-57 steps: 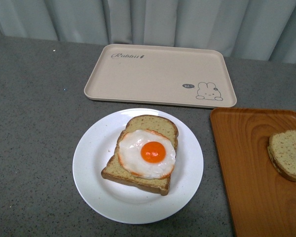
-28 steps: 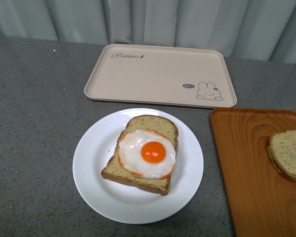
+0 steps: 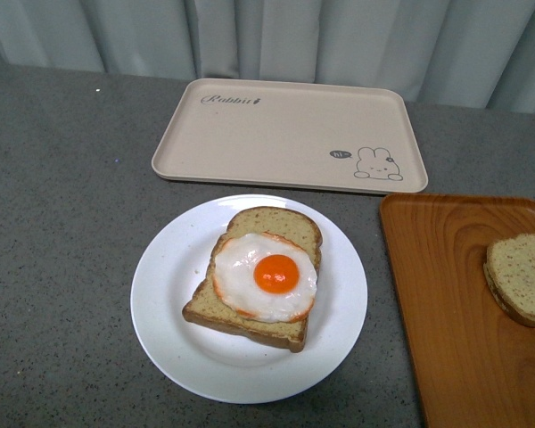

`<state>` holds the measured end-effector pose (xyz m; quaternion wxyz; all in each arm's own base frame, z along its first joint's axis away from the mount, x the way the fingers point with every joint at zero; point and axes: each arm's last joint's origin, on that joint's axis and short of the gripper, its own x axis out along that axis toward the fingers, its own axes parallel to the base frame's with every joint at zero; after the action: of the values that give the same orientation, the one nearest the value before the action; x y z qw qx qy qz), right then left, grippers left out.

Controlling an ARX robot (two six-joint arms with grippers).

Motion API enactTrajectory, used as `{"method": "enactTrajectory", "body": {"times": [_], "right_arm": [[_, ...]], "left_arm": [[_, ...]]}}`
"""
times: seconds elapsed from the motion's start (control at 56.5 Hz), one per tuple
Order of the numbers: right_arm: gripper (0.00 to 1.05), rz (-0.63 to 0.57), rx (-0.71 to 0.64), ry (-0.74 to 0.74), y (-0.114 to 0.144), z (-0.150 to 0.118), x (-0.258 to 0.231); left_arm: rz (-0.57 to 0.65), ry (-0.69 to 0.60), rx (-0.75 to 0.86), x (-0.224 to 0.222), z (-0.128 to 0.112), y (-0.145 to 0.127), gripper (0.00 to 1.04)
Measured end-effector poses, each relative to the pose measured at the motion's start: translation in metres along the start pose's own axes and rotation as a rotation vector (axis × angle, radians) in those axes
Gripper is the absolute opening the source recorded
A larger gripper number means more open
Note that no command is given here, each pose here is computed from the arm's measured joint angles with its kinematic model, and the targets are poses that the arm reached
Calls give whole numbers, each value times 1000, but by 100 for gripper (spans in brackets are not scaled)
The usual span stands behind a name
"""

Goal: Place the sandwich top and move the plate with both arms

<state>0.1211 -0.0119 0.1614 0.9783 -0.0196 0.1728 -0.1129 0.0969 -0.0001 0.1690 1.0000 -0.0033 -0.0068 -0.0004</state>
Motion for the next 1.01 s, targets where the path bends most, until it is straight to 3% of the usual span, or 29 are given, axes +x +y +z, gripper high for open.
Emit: {"method": "enactTrajectory", "body": {"times": [0.248, 0.424, 0.637, 1.008], "right_arm": [[96, -22, 17, 140, -31, 20, 62], [96, -47, 76, 333, -54, 10, 108], [96, 16, 209, 540, -68, -7, 148], [96, 110, 408, 676, -72, -31, 189]], "left_arm": [[1, 0, 0, 0, 0, 0, 98], [0, 0, 0, 0, 0, 0, 98], [0, 0, 0, 0, 0, 0, 98], [0, 0, 0, 0, 0, 0, 98]]}}
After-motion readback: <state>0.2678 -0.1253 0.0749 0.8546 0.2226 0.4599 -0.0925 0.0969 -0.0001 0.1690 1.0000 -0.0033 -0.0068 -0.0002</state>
